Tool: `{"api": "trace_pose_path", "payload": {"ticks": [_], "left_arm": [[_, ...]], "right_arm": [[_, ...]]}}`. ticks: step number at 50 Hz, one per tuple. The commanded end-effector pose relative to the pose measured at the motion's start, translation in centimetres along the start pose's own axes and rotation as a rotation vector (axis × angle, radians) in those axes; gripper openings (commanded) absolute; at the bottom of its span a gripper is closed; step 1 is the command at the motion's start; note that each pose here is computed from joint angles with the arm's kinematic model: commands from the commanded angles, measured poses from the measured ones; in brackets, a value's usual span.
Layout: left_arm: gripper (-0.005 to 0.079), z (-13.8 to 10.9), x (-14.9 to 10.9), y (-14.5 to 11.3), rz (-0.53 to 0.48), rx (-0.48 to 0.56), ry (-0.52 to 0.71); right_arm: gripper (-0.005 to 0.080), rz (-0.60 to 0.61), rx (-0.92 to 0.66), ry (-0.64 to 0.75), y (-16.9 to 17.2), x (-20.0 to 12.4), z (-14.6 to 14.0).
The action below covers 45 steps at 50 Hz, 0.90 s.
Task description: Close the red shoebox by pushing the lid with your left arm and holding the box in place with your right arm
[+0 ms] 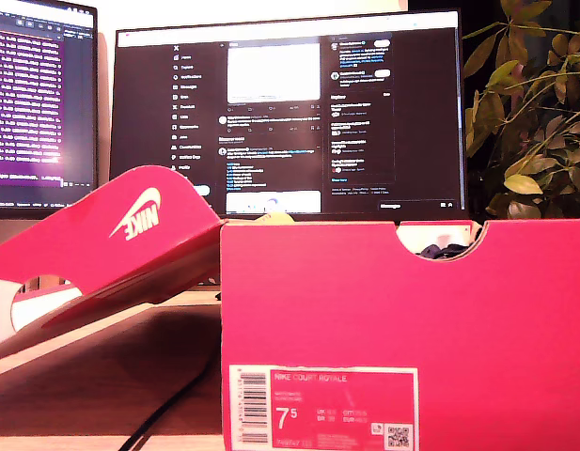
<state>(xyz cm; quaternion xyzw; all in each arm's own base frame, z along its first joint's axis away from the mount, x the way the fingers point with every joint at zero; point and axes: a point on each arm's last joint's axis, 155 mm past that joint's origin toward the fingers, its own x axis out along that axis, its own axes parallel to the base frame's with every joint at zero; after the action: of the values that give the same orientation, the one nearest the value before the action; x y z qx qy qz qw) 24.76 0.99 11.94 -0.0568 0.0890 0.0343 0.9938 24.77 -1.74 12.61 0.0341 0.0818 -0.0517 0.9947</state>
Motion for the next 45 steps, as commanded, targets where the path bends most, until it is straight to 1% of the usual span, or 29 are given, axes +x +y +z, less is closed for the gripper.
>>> {"api": "trace_pose_path", "payload": {"ticks": [1, 8, 18, 21, 24, 25, 26, 27, 31, 39, 43, 45], "left_arm": [[-0.0019, -1.6, 0.3, 0.1, -0.003, -0.006, 0.035], [-0.0019, -1.6, 0.3, 0.0, -0.006, -0.012, 0.035], [-0.0019, -1.6, 0.3, 0.0, -0.006, -0.051, 0.034], [-0.0019, -1.6, 0.3, 0.0, -0.007, -0.100, 0.034], [-0.0019, -1.3, 0.3, -0.3, -0.021, -0.175, 0.027], [-0.0019, -1.1, 0.2, -0.6, -0.034, -0.199, 0.023], [-0.0019, -1.0, 0.2, -0.8, -0.047, -0.199, 0.021], [-0.0019, -0.8, 0.2, -1.1, -0.062, -0.258, 0.020], [-0.0019, 0.4, -0.1, -2.3, -0.129, -0.325, 0.001], [-0.0019, 3.3, -1.3, -4.5, -0.244, -0.347, -0.029], [-0.0019, 4.7, -1.7, -4.7, -0.256, -0.364, -0.034], [-0.0019, 5.0, -1.8, -4.9, -0.260, -0.393, -0.022]], "right_arm": [[-0.0012, -0.002, 0.003, -0.002, -0.1, 0.1, -0.2], [-0.0012, -0.001, 0.006, -0.002, -0.1, 0.1, -0.2], [-0.0012, -0.001, 0.017, -0.003, -0.1, 0.1, -0.2], [-0.0012, -0.001, 0.051, -0.005, 0.0, 0.1, -0.2], [-0.0012, 0.019, 0.135, -0.010, 0.3, 0.0, 0.1], [-0.0012, 0.030, 0.139, -0.012, 0.5, 0.0, 0.3], [-0.0012, 0.042, 0.169, -0.013, 0.7, -0.1, 0.4], [-0.0012, 0.055, 0.181, -0.015, 1.0, -0.1, 0.7], [-0.0012, 0.087, 0.219, -0.017, 1.6, -0.6, 1.7], [-0.0013, 0.094, 0.249, 0.023, 1.8, -2.0, 3.4], [-0.0012, 0.092, 0.249, 0.031, 1.9, -2.4, 4.6], [-0.0013, 0.090, 0.249, 0.041, 1.9, -2.5, 5.2]]}}
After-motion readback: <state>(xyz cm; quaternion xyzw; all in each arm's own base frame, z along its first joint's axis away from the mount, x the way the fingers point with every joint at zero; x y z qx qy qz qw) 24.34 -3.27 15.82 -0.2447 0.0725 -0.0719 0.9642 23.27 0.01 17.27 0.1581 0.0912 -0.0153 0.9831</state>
